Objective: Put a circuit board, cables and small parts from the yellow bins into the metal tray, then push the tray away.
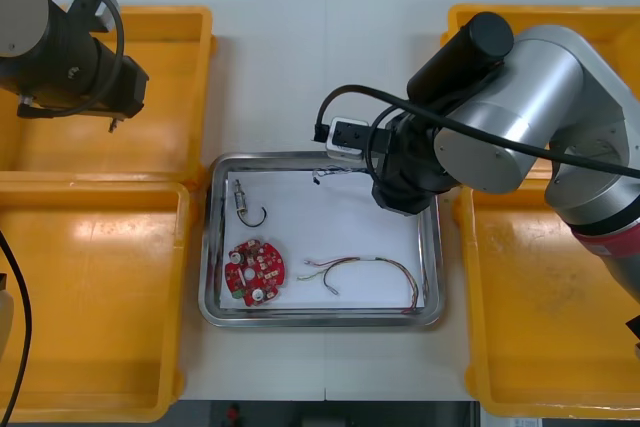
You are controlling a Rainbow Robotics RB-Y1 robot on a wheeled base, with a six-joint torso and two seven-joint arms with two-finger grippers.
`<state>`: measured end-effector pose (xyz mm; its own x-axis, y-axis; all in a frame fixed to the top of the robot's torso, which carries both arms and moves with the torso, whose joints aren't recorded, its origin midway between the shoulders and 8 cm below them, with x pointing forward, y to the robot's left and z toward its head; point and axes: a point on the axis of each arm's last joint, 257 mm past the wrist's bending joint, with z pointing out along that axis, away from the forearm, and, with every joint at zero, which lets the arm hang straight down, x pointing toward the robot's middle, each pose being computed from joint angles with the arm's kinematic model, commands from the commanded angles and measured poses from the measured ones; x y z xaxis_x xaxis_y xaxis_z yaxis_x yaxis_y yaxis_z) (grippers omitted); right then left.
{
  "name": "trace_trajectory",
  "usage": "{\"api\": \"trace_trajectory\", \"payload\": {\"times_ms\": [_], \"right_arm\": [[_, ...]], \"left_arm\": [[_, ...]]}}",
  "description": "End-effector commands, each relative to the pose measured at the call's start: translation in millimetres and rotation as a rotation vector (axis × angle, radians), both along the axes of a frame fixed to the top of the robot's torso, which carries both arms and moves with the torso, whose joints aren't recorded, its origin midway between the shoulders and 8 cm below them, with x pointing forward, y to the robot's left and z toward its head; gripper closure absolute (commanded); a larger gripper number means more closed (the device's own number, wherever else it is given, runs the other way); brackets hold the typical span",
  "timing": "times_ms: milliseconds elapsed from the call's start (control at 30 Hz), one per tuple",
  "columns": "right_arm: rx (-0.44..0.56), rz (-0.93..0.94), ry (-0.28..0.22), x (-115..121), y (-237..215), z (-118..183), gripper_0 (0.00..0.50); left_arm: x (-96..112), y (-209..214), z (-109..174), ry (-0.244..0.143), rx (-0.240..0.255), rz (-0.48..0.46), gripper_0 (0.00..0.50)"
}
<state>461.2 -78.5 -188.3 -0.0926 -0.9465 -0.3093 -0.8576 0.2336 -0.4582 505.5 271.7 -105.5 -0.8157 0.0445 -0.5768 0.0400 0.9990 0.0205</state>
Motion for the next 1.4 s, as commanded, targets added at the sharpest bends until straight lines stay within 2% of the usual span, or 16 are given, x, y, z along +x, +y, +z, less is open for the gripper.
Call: {"api": "trace_trajectory", "payload": {"times_ms": [33,333,533,567,600,633,667,700,733,833,933,1200,1333,1400], "right_arm": [[-0.030,0.020,-0.027,2.6,14.4,-12.2,0.500],[-0.063,0.020,0.002,11.1,13.3,-46.8,0.500],[-0.056,0.016,0.000,15.6,15.3,-52.8,0.500],[-0.057,0.016,0.003,15.0,15.4,-53.1,0.485],[-0.058,0.011,0.003,15.3,14.1,-53.1,0.453],[-0.062,0.014,-0.003,16.0,14.6,-51.9,0.265],[-0.066,0.013,-0.014,17.8,13.3,-49.8,0.115],[-0.066,0.010,-0.021,18.7,13.2,-47.9,0.074],[-0.076,0.012,-0.037,20.1,12.2,-44.3,0.005],[-0.085,0.013,-0.062,20.4,12.3,-36.2,0.000],[-0.092,0.009,-0.065,16.8,10.8,-29.0,0.000],[-0.092,-0.048,-0.016,-2.2,-4.6,5.5,0.000],[-0.089,-0.115,0.019,-14.1,-24.4,27.4,0.000],[-0.039,-0.138,0.000,-11.6,-25.8,45.8,0.000]], "left_arm": [[-3.8,-12.0,10.4,-0.037,-0.072,0.035,0.500],[-4.9,-17.1,10.8,-0.036,-0.089,0.032,0.499],[-5.2,-18.3,11.1,-0.036,-0.092,0.028,0.498],[-5.0,-18.9,11.7,-0.036,-0.094,0.028,0.498],[-5.2,-18.1,10.7,-0.034,-0.093,0.030,0.498],[-5.3,-18.7,11.0,-0.035,-0.094,0.028,0.497],[-5.0,-18.9,11.7,-0.036,-0.094,0.028,0.498],[-5.3,-18.7,11.0,-0.035,-0.094,0.028,0.498],[-5.1,-19.3,11.5,-0.036,-0.093,0.027,0.498],[-5.7,-20.1,10.4,-0.033,-0.093,0.024,0.497],[-5.9,-22.1,11.7,-0.035,-0.097,0.018,0.497],[-9.0,-35.9,11.2,-0.041,-0.084,-0.003,0.498],[-15.4,-57.5,8.2,-0.040,-0.091,-0.008,0.498],[-20.9,-72.8,5.0,-0.038,-0.092,-0.019,0.497]]}}
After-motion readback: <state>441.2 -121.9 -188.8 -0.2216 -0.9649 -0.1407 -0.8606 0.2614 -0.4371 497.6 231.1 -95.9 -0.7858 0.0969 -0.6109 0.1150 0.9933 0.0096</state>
